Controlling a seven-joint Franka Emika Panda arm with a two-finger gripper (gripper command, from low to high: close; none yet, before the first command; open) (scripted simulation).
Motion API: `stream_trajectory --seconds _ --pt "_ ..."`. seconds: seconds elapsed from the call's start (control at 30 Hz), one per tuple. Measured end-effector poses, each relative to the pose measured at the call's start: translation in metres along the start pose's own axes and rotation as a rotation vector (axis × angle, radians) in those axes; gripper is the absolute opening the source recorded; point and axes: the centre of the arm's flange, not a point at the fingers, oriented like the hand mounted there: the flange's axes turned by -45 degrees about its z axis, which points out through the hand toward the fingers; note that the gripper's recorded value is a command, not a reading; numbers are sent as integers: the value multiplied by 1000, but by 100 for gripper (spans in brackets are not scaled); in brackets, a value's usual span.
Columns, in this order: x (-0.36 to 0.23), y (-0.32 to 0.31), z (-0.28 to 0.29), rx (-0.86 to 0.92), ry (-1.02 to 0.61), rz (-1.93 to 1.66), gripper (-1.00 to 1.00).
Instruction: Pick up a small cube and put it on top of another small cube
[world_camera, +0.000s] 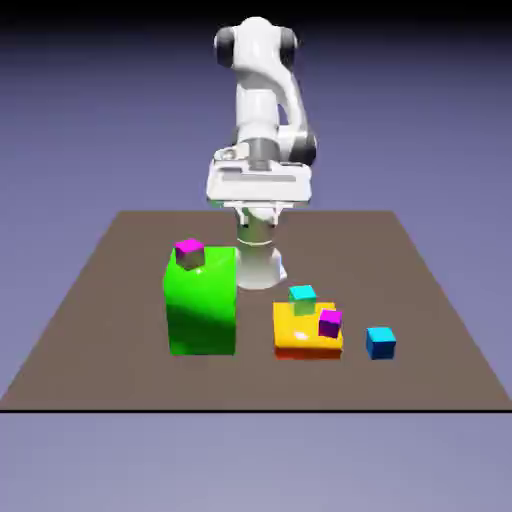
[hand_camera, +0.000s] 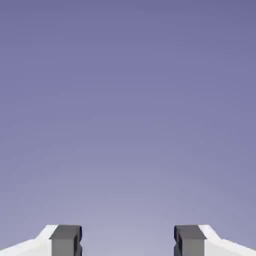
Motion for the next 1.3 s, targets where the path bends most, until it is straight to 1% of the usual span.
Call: stream_trajectory --seconds 0.17,0.37,0.43,0.6,0.73,0.8,0.93,0.97,1.03,1.17,1.3 --pt "-5 -73 53 98 -191 -327 0" --pt "-36 -166 106 219 -397 -732 0" --pt "-54 -205 118 268 -456 -884 0" --pt "-105 -275 149 364 -606 -1218 0" --pt "-157 -329 164 442 -717 -1494 0" --pt "-162 -334 165 449 -726 -1517 0" --pt "-202 -328 210 447 -725 -1517 0" --pt "-209 -326 216 448 -725 -1517 -100" --pt "-209 -326 216 449 -725 -1517 -100" --pt "-168 -333 172 449 -726 -1517 -100" --pt "-144 -295 144 391 -778 -1342 -100"
